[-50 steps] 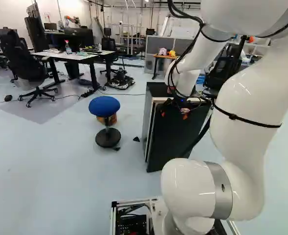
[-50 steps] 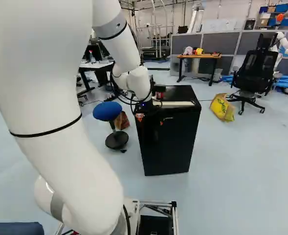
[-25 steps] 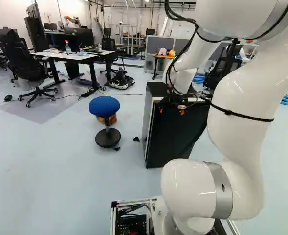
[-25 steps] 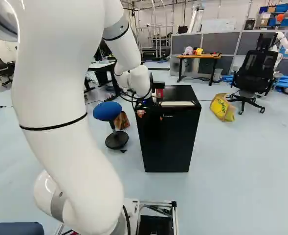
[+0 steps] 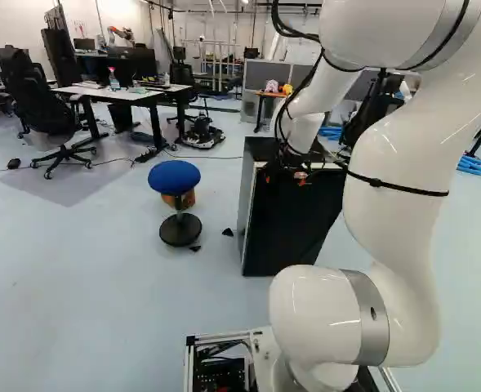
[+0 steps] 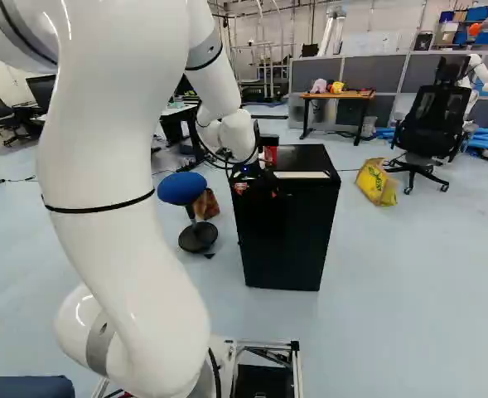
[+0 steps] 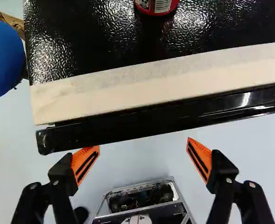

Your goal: Grab a drink from the fridge

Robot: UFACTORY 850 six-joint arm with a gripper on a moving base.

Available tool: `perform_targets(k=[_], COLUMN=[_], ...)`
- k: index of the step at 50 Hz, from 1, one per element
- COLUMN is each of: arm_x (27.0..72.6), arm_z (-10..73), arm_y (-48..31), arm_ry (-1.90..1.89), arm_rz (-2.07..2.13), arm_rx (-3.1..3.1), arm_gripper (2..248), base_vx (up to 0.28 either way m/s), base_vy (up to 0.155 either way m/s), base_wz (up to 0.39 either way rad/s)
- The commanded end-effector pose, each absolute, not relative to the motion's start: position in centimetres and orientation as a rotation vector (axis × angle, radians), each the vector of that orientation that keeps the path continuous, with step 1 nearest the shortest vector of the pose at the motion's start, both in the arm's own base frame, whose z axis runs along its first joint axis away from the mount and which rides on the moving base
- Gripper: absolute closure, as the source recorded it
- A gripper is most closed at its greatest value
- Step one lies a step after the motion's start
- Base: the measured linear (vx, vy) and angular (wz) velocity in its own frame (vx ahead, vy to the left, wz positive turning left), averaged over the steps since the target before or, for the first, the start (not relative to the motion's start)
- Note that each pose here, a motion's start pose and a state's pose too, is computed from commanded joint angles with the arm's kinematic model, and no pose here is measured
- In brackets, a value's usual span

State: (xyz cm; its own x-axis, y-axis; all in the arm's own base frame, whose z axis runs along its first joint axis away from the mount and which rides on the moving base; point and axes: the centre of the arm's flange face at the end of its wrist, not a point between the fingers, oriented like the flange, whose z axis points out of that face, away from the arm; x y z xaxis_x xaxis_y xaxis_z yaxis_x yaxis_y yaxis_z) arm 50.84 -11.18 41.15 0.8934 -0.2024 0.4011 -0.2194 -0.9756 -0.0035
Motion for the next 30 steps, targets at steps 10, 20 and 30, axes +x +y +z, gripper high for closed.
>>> perform_targets(k=[10,20,30], arm_x=[50.8,49.4,47.5], arm_z=[41.2,41.2,41.2], arm_y=[-11.2,-11.0,-10.6], arm_ry=[-0.336,-0.339,-0.342], arm_rz=[0.638,0.627,0.615], arm_rx=[3.014,3.017,3.019], arm_gripper=[3,3,3], base_vx=[0.000,0.000,0.000], base_vy=[0.000,0.000,0.000], base_wz=[0.000,0.000,0.000])
